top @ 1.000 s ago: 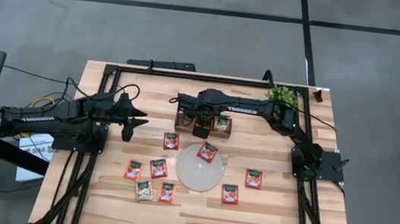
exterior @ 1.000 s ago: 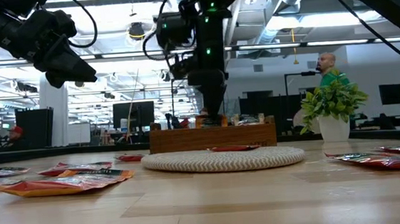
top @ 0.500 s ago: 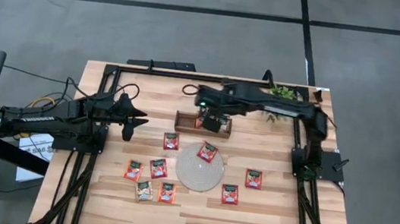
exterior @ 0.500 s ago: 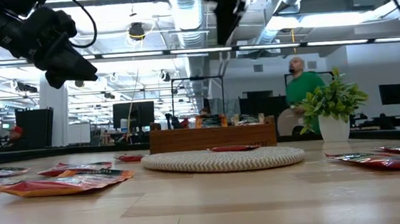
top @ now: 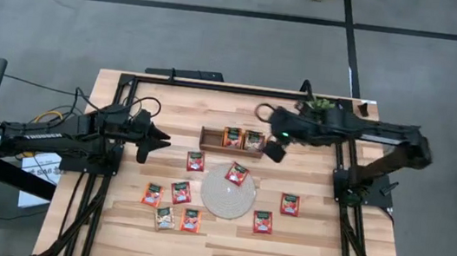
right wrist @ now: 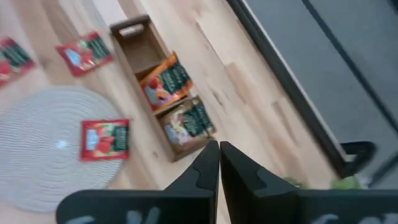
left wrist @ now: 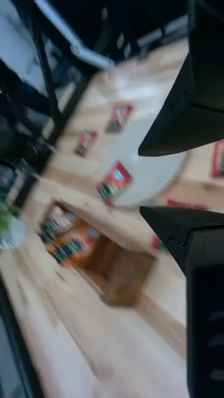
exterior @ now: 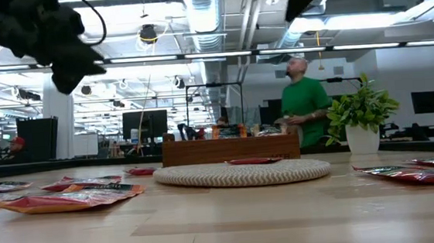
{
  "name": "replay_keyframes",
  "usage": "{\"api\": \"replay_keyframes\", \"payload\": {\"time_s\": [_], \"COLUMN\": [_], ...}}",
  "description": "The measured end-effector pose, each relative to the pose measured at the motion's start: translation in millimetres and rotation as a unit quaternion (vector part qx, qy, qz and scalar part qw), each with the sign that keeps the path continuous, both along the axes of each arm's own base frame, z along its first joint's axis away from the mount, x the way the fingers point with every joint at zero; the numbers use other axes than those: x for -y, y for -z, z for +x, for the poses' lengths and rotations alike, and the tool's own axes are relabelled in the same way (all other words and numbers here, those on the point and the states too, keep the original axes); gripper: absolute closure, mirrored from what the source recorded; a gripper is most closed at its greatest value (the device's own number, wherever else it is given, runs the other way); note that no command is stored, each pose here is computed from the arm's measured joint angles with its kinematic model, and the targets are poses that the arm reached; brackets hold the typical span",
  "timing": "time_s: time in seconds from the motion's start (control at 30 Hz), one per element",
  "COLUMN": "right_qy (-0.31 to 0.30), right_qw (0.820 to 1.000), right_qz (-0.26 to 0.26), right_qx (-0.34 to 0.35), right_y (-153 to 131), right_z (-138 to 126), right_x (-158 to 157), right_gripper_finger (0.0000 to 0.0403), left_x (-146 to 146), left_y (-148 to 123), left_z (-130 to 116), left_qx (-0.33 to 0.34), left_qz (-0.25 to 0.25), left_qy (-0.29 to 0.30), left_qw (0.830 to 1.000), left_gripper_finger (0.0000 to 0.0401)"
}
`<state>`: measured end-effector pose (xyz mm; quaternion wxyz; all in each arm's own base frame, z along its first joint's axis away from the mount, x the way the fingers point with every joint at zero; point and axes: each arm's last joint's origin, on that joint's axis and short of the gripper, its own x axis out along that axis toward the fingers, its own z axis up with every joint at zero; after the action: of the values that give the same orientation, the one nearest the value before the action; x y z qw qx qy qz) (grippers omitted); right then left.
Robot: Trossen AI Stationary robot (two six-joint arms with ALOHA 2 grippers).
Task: Pick & Place Tea
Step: Put the orange tea bag into the middle section of the wooden organizer
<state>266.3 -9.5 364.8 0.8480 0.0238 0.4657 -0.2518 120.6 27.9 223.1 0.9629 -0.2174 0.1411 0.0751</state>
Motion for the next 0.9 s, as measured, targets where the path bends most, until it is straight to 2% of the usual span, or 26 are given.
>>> {"api": "replay_keyframes", "payload": {"time_s": [0.17, 0.33, 0.5, 0.67, 0.9], "right_qy": [0.006, -0.005, -0.029, -0.046, -0.081], "right_qw": [0.995, 0.978, 0.949, 0.925, 0.881], "right_qz": [0.03, 0.061, 0.08, 0.095, 0.101], "right_qx": [0.097, 0.202, 0.303, 0.365, 0.456], "right_y": [11.8, 26.6, 43.0, 66.3, 89.8], "right_z": [-39.2, -71.0, -93.2, -111.6, -132.3], "right_x": [-12.5, -21.5, -26.3, -27.5, -25.0], "right_gripper_finger": [0.0401, 0.0401, 0.0402, 0.0402, 0.0402], "left_x": [-0.5, -2.5, -5.8, -6.1, -4.9], "left_y": [-11.9, -19.0, -16.2, -10.0, -25.3], "left_z": [4.3, 11.6, 24.2, 39.6, 66.0], "left_qx": [0.063, 0.104, 0.102, 0.084, 0.052], "left_qz": [0.006, 0.008, -0.006, -0.014, -0.014], "left_qy": [0.009, 0.007, 0.005, 0.015, 0.037], "left_qw": [0.998, 0.995, 0.995, 0.996, 0.998], "left_gripper_finger": [0.027, 0.027, 0.027, 0.027, 0.027]}}
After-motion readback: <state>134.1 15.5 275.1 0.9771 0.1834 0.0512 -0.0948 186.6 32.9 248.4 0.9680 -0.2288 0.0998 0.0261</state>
